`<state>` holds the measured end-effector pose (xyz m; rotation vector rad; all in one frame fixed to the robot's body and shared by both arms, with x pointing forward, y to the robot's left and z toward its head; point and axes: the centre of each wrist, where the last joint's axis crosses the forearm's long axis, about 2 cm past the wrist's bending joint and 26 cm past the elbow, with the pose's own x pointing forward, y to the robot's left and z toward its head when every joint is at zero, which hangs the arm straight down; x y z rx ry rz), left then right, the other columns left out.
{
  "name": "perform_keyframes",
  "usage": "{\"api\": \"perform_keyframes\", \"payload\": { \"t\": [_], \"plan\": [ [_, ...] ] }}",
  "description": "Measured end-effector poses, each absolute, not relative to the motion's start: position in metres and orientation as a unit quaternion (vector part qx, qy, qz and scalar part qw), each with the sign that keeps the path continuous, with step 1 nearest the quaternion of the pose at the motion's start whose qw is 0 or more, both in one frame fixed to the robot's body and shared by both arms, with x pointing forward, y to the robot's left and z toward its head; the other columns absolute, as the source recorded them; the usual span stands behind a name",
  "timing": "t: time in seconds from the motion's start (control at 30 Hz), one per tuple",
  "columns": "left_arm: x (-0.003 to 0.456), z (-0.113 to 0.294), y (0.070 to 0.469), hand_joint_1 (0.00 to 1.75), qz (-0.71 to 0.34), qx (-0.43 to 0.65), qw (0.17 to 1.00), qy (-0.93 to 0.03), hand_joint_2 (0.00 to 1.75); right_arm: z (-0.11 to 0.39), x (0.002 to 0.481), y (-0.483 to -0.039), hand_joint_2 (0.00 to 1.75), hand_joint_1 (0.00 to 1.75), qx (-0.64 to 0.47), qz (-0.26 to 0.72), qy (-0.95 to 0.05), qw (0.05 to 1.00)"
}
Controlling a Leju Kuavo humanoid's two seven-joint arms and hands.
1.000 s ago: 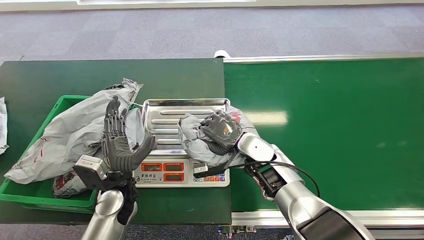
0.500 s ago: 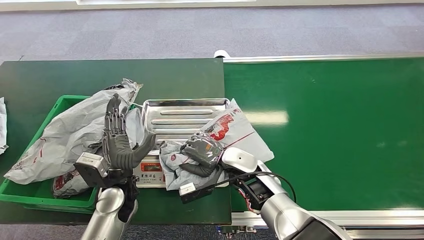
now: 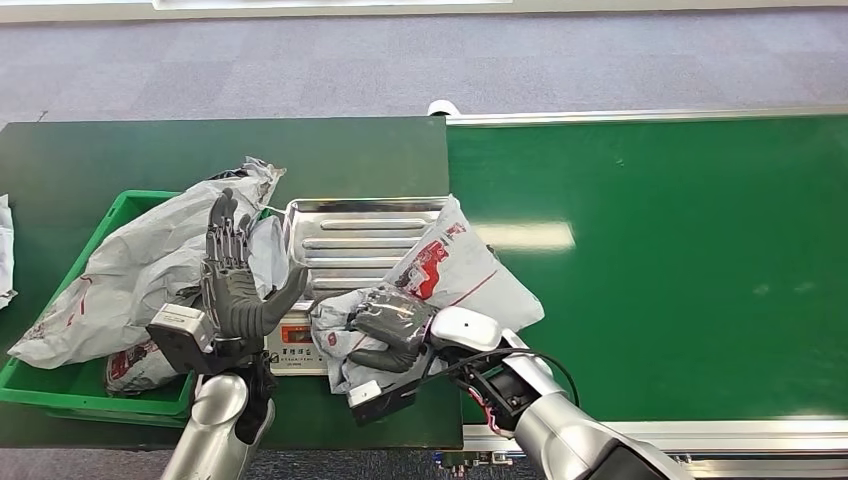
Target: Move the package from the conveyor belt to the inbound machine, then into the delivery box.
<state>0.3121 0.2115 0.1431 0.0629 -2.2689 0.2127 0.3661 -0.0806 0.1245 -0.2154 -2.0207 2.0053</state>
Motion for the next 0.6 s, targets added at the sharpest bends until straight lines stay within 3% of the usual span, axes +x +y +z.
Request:
{"api": "perform_keyframes", "payload": {
  "t": [0.23,0.43,0.6],
  "plan": [
    [0.31,0.14,0.213,0.0,0.09,0.035,0.422,-0.901,1.75,0.13,0.368,-0.08,0.0,0.0,-0.126,0.636,-0.738,0.188],
    [0.305,0.136,0.214,0.0,0.092,0.047,0.427,-0.898,1.75,0.156,0.38,-0.089,0.0,0.0,-0.155,0.464,-0.844,0.221],
    [0.301,0.132,0.214,0.0,0.094,0.049,0.433,-0.895,1.75,0.175,0.379,-0.101,0.0,0.0,-0.082,0.289,-0.907,0.296]
  ]
}}
